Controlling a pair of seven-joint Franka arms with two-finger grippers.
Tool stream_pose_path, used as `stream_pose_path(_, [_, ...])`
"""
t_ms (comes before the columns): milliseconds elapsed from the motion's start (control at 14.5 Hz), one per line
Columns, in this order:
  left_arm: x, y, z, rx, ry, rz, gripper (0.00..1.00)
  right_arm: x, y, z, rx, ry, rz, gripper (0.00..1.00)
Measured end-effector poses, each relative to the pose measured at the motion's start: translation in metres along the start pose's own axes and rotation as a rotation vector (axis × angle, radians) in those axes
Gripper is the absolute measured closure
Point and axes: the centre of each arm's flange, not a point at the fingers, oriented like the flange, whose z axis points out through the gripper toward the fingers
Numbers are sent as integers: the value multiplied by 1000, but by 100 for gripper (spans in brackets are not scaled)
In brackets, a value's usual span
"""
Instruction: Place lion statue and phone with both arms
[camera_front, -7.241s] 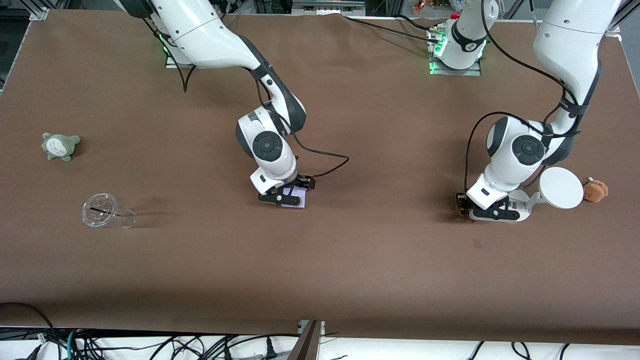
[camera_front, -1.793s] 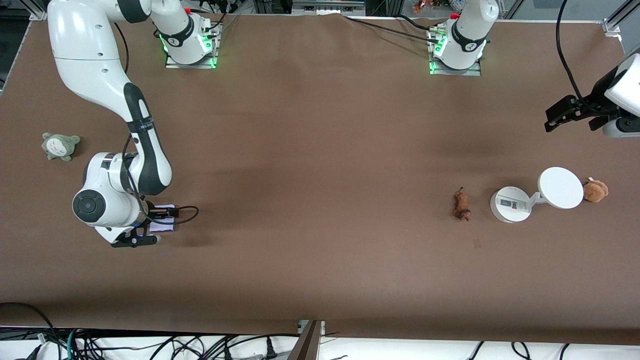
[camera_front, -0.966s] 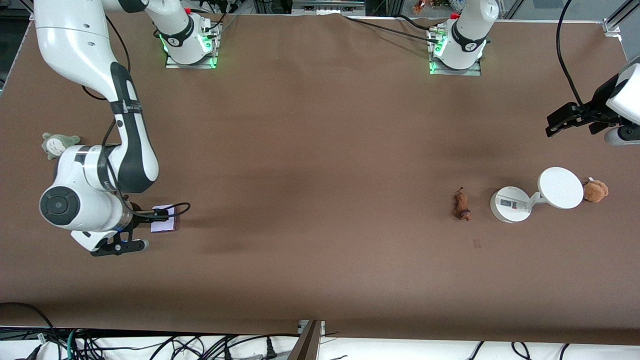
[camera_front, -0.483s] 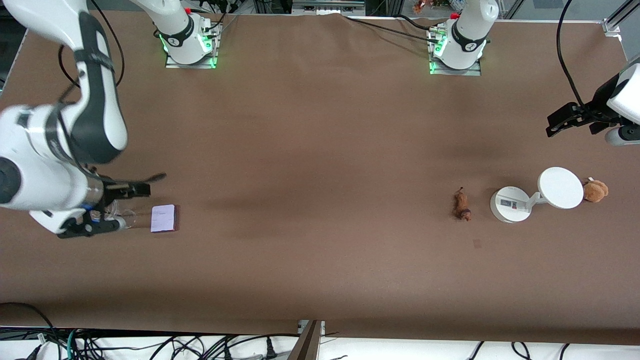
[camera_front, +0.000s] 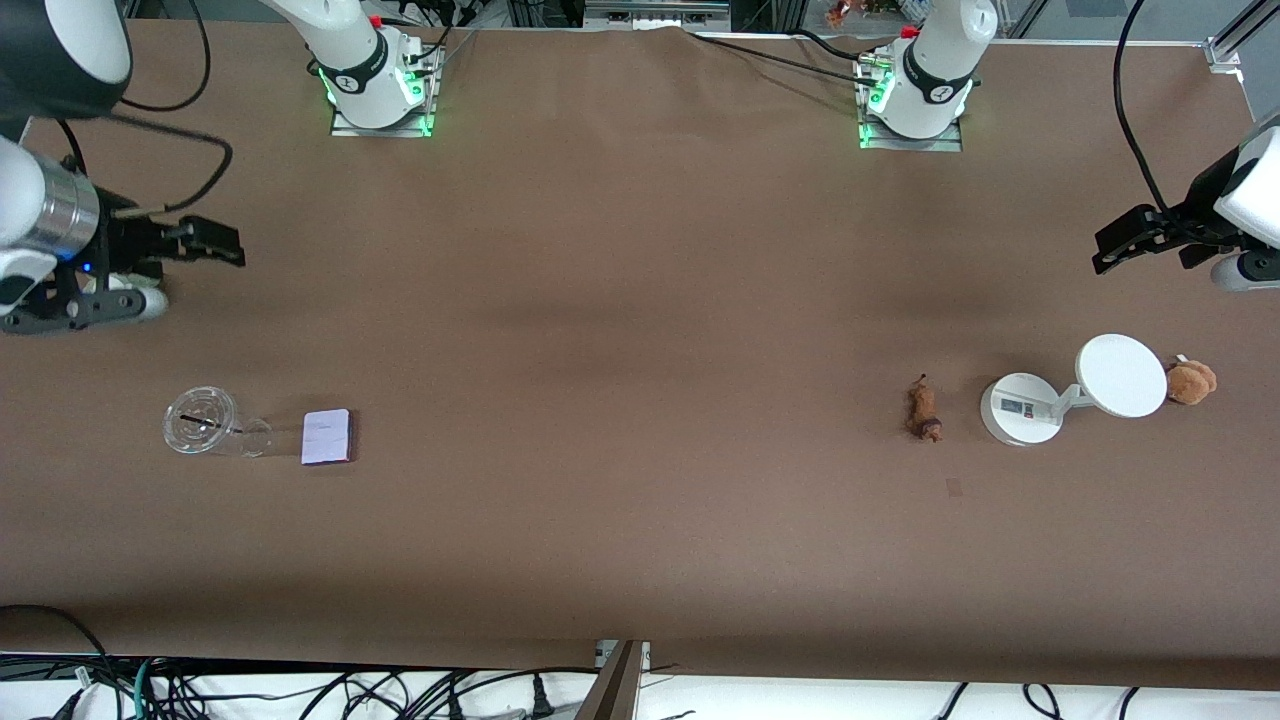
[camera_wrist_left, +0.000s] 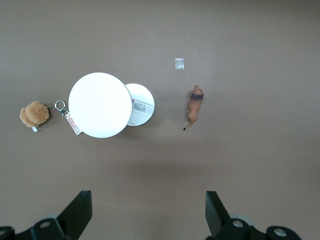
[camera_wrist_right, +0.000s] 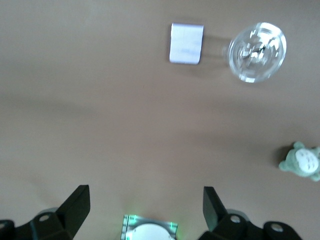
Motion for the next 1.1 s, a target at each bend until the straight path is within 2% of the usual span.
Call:
stream_pose_path(207, [-1, 0, 0, 0, -6, 0, 0, -20, 7, 1, -40, -7, 6, 0])
stream_pose_path(483, [-1, 0, 1, 1, -9, 1, 0, -42, 10, -28, -75, 52, 8, 0])
stream_pose_path(621, [-1, 0, -1, 1, -7, 1, 0, -44, -3, -32, -95, 60, -17, 0])
stream_pose_path(1103, [-2, 2, -2, 1, -11, 4, 0, -33, -12, -35, -103, 75, -33, 0])
